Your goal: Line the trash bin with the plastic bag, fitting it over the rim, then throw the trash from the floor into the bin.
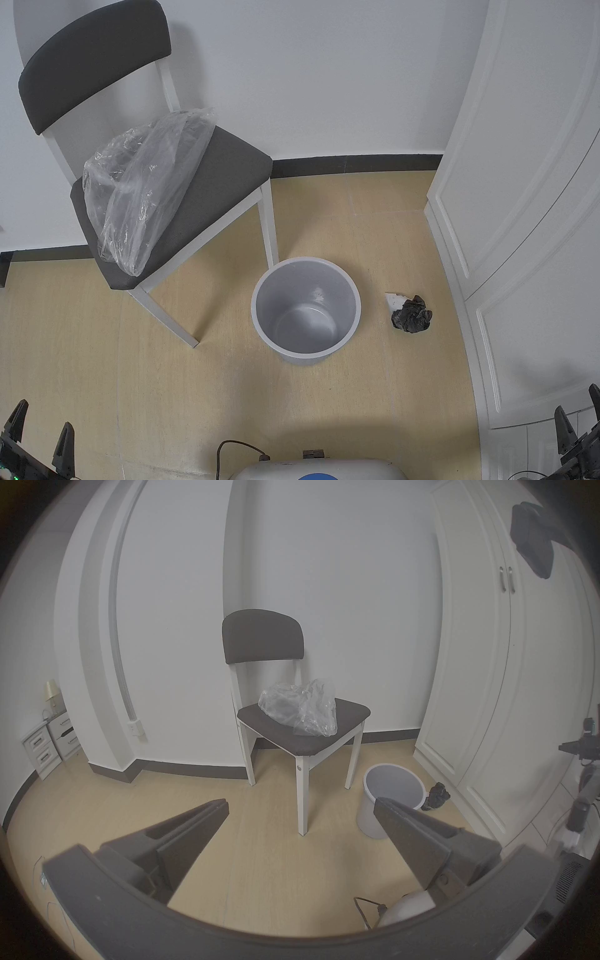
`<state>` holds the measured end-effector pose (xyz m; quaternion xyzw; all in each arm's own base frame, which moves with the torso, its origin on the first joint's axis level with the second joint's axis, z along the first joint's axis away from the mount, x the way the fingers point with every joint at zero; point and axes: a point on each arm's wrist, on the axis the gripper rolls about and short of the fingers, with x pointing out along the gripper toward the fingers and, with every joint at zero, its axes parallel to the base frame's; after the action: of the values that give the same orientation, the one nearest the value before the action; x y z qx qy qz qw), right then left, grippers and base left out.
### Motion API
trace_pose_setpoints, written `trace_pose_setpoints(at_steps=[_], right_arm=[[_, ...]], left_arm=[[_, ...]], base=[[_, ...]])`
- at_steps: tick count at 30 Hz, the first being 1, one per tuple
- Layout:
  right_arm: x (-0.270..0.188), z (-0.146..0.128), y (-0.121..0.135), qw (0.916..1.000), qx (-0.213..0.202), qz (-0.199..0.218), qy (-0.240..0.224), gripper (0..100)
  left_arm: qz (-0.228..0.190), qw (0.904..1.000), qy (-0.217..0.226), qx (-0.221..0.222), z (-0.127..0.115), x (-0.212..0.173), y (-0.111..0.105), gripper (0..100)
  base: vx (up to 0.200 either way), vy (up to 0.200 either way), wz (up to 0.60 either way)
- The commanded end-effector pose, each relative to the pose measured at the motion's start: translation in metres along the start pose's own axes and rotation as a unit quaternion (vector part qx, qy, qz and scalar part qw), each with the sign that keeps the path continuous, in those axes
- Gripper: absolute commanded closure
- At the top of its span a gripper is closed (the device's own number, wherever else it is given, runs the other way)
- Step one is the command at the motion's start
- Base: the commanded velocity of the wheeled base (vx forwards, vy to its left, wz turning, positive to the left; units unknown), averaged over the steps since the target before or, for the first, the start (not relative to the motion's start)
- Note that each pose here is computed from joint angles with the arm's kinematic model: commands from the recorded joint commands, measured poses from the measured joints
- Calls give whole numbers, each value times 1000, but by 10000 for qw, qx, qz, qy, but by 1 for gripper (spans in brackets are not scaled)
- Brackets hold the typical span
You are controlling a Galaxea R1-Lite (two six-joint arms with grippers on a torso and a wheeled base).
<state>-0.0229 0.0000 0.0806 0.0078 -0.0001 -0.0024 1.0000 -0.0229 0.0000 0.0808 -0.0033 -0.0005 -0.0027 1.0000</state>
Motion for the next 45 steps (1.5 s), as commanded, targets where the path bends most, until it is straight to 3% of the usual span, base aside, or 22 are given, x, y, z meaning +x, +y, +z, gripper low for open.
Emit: trace_pose_setpoints(at_steps=[1,13,18,27,29,31,33,35,36,37,38,39,42,43,44,45], right_arm=[[0,-5,0,10000,-1,1,9,0],[0,-5,0,10000,-1,-6,9,0],[0,-6,0,9996,-269,32,24,0],[0,-5,0,10000,-39,24,1,0],[0,-5,0,10000,37,9,1,0],[0,-5,0,10000,30,-6,-7,0],[0,-5,0,10000,7,-14,-7,0],[-1,-1,0,9999,-39,-51,-138,0],[-2,8,0,9991,9,-38,-429,0],[-2,8,0,9991,9,-38,-429,0],[-14,52,1,9900,146,98,-1403,0],[-14,62,1,9902,180,133,-1379,0],[-2,60,1,9978,69,169,-631,0],[10,61,2,9994,-109,309,-82,0],[18,64,2,9990,-160,393,139,0],[18,64,2,9990,-160,393,139,0]], left_arm=[[4,10000,13,-13,-5,0,0,0],[-42,9999,13,102,-5,0,0,0],[-50,9999,13,125,-5,0,0,0],[-142,9997,-12,194,-5,0,-1,0],[-118,9978,-573,-311,12,-3,-1,0],[-336,9800,-1576,-1166,48,-15,-1,0],[-383,9772,-1753,-1132,65,-22,-1,0],[-286,9861,-1419,-815,70,-25,-1,0],[-273,9891,-1262,-712,69,-26,-1,0],[-273,9891,-1262,-712,69,-26,-1,0],[-255,9939,-970,-456,69,-28,-1,0],[-264,9950,-896,-353,70,-28,-1,0],[-399,9974,-584,-145,77,-19,1,0],[-464,9983,-340,59,83,-9,1,0],[-500,9984,-192,183,89,-3,0,0],[-500,9984,-192,183,89,-3,0,0]], base=[[0,0,0],[0,0,0],[0,0,0],[0,0,0],[0,0,0],[0,0,0],[0,0,0],[0,0,0],[0,0,0],[0,0,0],[0,0,0],[0,0,0],[0,0,0],[0,0,0],[0,0,0],[0,0,0]])
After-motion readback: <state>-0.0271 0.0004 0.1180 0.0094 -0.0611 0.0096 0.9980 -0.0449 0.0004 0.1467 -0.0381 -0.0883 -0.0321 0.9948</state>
